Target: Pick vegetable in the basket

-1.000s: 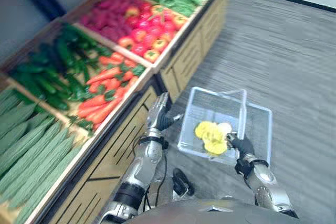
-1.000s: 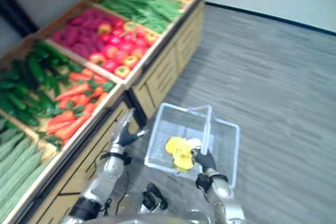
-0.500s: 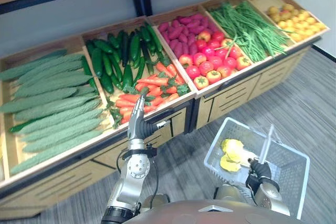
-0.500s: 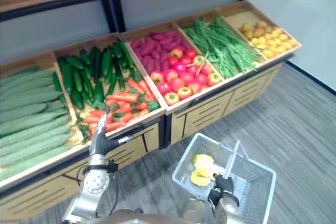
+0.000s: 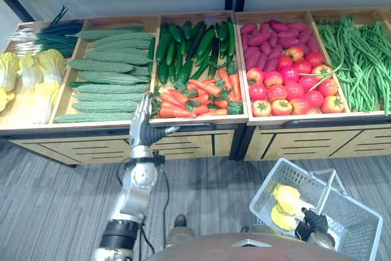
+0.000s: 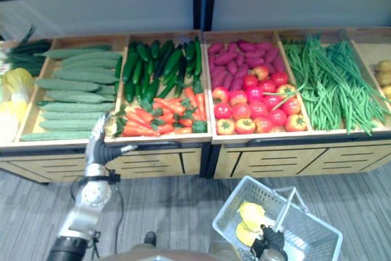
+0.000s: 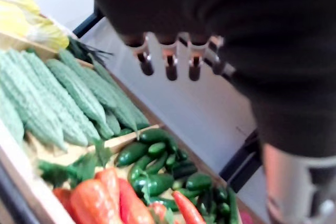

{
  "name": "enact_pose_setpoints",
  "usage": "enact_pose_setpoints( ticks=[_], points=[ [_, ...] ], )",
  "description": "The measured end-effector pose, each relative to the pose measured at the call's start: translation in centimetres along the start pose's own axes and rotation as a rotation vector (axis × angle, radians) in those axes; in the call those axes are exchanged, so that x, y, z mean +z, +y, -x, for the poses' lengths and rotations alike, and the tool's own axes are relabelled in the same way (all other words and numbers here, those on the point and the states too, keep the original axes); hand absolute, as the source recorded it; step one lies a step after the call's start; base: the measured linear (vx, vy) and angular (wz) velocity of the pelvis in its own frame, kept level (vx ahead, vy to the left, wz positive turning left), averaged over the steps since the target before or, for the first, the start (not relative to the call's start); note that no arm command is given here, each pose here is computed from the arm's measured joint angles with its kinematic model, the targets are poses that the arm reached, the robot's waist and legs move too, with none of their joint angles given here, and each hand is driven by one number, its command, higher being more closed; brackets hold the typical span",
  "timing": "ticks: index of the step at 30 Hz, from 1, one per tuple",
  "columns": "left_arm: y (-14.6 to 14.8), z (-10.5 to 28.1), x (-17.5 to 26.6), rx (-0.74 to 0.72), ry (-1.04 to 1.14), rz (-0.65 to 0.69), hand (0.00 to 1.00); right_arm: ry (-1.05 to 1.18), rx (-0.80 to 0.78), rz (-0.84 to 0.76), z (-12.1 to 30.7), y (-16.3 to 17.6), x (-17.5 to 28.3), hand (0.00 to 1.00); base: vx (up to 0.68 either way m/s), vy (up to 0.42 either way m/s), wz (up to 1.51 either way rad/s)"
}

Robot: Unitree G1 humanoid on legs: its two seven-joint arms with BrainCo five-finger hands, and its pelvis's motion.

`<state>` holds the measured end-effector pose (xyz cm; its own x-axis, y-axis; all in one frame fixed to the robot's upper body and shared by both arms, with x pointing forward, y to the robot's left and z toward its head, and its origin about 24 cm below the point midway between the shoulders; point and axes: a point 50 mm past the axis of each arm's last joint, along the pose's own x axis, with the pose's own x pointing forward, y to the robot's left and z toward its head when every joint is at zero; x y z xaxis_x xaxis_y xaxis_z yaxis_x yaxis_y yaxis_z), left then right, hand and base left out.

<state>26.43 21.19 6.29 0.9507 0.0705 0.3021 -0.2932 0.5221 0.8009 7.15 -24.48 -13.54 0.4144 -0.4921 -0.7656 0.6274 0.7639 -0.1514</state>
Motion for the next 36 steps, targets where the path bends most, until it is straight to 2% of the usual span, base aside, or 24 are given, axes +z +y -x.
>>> enact_pose_setpoints(
  ticks=[3,15,21,26,30,36],
  points=[
    [1.3,-2.2,-0.4,-0.026,-0.072,-0.16,0.0,-0.023,0.021,-0.005,0.1,0.2,0.5,1.0,-0.02,0.11,-0.22],
    [1.0,-7.9,2.3,-0.1,-0.245,-0.402,0.0,-0.181,0.094,-0.019,0.4,1.7,3.8,1.0,-0.02,0.054,-0.21],
    [2.5,-10.0,3.5,-0.087,-0.337,-0.576,0.0,-0.281,0.171,-0.017,0.8,4.1,6.3,1.0,-0.02,-0.014,-0.17],
    [4.0,-12.1,4.5,-0.059,-0.35,-0.63,0.0,-0.355,0.219,-0.037,1.4,5.3,7.9,1.0,-0.1,-0.023,-0.09],
    [5.5,-13.2,3.6,-0.047,-0.308,-0.725,0.0,-0.407,0.267,-0.07,1.9,6.6,9.3,1.0,-0.06,0.002,-0.2],
    [8.5,-15.4,4.6,0.012,-0.278,-0.76,0.0,-0.479,0.342,-0.12,3.3,8.0,10.9,1.0,-0.02,0.01,-0.04]
  ],
)
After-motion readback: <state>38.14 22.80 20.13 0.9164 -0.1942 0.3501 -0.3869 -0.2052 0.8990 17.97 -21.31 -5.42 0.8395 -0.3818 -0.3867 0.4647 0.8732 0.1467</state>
